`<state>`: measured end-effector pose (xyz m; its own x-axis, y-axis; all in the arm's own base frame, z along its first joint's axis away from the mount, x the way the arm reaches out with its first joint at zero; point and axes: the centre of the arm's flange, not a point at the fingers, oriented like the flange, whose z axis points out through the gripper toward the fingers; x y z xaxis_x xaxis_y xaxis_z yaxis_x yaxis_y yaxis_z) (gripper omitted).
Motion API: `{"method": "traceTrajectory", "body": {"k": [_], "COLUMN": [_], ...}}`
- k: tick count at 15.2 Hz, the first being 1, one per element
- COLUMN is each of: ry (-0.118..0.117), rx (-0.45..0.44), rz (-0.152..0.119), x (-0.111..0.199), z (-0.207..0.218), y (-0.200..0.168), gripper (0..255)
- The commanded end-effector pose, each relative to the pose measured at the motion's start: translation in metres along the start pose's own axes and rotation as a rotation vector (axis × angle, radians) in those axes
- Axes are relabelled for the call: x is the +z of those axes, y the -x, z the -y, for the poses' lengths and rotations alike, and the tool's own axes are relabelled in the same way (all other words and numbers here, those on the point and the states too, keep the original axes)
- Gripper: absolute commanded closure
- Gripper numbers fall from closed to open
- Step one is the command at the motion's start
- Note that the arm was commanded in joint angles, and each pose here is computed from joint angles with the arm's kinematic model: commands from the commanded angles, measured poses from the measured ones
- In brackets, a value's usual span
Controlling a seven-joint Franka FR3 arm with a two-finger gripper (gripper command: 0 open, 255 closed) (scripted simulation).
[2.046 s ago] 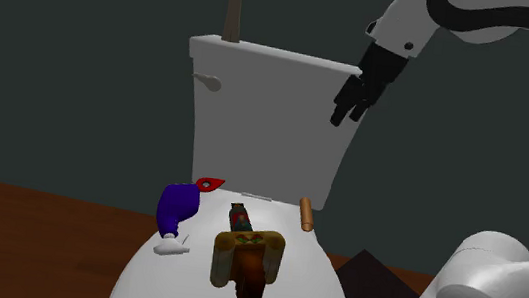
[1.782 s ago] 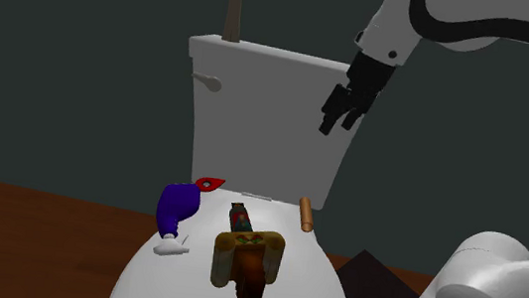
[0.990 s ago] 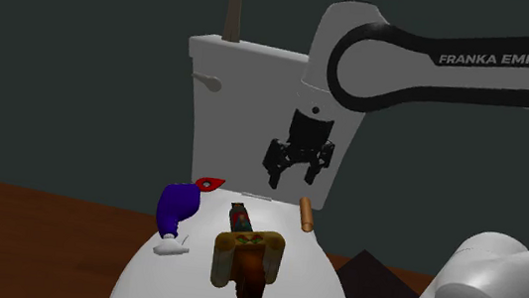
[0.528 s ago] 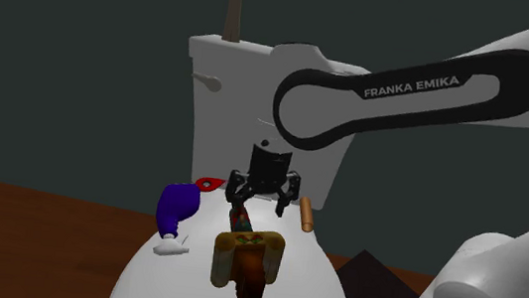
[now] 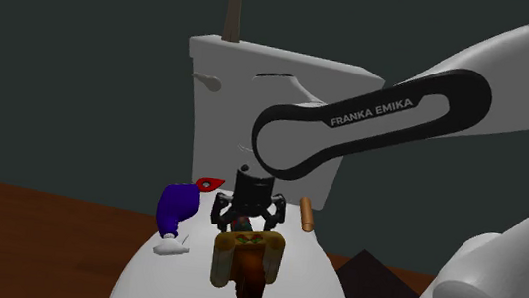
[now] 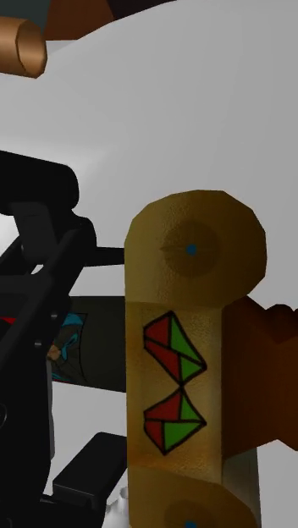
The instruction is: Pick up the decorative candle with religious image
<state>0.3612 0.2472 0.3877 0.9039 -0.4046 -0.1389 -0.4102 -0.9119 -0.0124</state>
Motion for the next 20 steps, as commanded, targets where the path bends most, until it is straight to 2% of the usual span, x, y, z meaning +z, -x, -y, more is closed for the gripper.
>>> {"method": "traceTrajectory", "body": {"k": [1,4,5,14,20], "ry": [0.000,0.000,0.000,0.000,0.000], "rx": [0.001,0.001,0.001,0.001,0.001], "rz": [0.000,0.000,0.000,0.000,0.000], "x": [0.010,0.018,0.018,0.018,-0.013], "z": [0.001,0.001,0.001,0.001,0.001], "y": [-0.001,-0.003,-0.003,-0.003,0.002], "gripper": [0,0,255,255,255]}}
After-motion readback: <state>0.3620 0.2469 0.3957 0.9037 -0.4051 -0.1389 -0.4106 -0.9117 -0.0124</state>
